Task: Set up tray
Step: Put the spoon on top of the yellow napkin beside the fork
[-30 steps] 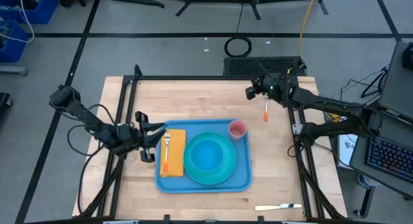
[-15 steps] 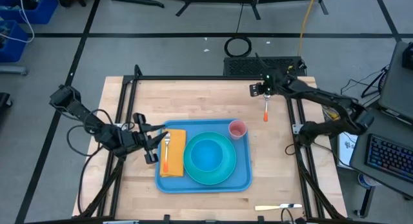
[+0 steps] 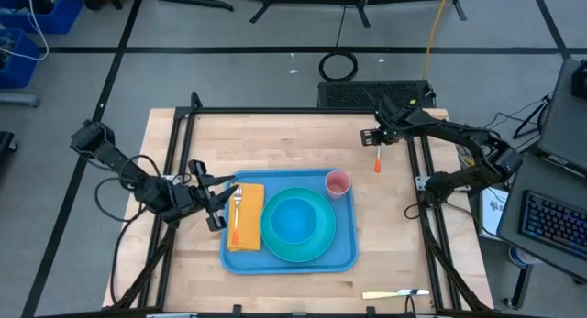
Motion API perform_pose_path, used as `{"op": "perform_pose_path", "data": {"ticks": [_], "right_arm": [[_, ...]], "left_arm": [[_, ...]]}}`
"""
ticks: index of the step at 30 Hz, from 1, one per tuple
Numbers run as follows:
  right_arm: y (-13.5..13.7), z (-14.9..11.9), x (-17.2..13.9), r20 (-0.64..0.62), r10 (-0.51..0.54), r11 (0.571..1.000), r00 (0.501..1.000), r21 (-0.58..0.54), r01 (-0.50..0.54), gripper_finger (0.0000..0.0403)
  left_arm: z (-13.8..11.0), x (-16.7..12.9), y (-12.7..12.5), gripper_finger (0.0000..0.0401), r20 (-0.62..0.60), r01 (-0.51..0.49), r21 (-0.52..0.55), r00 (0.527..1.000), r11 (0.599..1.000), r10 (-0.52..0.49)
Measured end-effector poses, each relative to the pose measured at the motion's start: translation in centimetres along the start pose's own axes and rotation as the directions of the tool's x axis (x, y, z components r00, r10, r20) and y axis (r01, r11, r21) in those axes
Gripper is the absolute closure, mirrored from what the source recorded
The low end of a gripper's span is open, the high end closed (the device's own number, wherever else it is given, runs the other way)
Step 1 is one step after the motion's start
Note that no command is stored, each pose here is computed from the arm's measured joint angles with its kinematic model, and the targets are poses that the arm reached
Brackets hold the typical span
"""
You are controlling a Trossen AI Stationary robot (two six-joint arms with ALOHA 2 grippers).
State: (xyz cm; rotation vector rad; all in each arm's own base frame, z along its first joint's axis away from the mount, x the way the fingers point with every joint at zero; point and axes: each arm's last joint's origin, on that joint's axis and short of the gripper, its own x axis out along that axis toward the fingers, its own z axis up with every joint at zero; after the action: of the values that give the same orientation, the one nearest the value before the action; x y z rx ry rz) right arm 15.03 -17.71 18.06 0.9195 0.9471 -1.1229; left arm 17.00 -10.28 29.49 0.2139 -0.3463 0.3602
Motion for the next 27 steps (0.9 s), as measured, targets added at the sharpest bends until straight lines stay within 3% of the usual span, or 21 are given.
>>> {"op": "perform_pose_path", "data": {"ticks": [8, 13, 27], "right_arm": [[0.0, -0.2, 0.1, -0.021, -0.012, 1.000, 1.000, 0.005, 0.012, 0.0284], [-0.1, -0.5, 1.4, -0.094, -0.057, 0.998, 0.994, -0.004, 0.057, 0.0284], [0.1, -0.3, 3.9, -0.119, -0.111, 0.994, 0.987, -0.020, 0.109, 0.0284]], "left_arm": [[0.0, 0.0, 0.0, 0.0288, -0.004, -0.005, 0.004, 1.000, 1.000, 0.005], [0.0, 0.0, 0.0, 0.0288, -0.004, -0.005, 0.005, 1.000, 1.000, 0.005], [0.0, 0.0, 0.0, 0.0288, -0.010, -0.012, 0.009, 1.000, 1.000, 0.012]]}}
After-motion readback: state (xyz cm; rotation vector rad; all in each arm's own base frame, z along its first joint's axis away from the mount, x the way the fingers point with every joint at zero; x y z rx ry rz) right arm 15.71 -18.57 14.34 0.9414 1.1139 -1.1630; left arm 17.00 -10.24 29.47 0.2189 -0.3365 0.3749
